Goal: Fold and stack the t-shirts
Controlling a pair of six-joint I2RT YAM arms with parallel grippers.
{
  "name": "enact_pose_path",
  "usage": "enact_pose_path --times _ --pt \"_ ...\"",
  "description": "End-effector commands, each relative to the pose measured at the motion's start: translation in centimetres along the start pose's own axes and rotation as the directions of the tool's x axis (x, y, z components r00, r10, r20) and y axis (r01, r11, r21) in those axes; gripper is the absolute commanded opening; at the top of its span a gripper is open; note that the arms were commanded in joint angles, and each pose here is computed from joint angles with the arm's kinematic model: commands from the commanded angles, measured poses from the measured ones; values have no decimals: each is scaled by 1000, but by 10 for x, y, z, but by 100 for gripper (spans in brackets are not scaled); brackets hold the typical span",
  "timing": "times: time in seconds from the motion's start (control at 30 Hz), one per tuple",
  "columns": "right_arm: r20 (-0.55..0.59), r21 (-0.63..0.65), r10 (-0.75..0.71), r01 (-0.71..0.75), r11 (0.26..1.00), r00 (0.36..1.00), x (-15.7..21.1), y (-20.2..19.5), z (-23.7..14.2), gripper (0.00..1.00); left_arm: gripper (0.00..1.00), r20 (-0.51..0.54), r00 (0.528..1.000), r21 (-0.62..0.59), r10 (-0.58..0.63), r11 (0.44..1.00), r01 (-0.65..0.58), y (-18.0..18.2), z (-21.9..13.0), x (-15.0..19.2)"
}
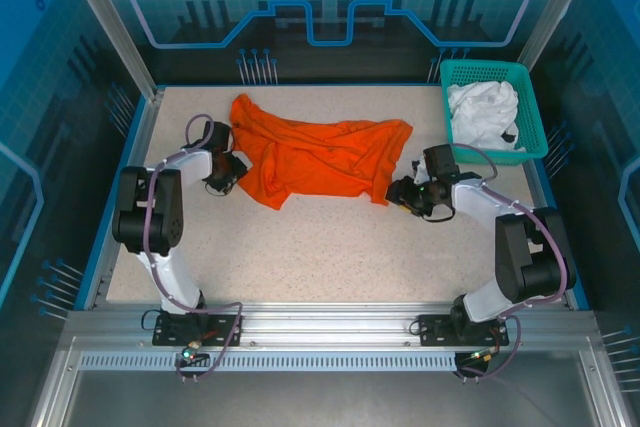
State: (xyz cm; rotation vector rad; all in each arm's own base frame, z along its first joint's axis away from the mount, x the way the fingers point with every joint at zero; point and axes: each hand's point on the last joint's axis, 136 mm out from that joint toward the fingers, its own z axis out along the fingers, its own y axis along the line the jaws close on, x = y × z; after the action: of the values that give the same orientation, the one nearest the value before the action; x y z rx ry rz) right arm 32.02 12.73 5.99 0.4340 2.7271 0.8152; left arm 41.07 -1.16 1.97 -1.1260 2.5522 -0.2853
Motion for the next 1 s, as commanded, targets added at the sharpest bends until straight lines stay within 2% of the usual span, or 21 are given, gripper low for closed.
enact_pose_path --times 0.0,0.27,0.7,0.97 --pt "17 -13 -12 12 1000 1000 -2 1 -8 45 37 -9 1000 -50 19 999 -20 10 5 -3" --pt "25 -8 3 -2 1000 1000 -6 -1 -9 44 32 -43 997 -111 59 992 -63 16 17 -2" --pt "-60 4 38 -38 999 997 2 -5 20 42 22 -72 990 -117 117 985 -125 1 28 0" --pt "-59 5 22 -22 1000 998 2 2 24 41 6 -69 988 -129 136 981 -144 -1 28 -1"
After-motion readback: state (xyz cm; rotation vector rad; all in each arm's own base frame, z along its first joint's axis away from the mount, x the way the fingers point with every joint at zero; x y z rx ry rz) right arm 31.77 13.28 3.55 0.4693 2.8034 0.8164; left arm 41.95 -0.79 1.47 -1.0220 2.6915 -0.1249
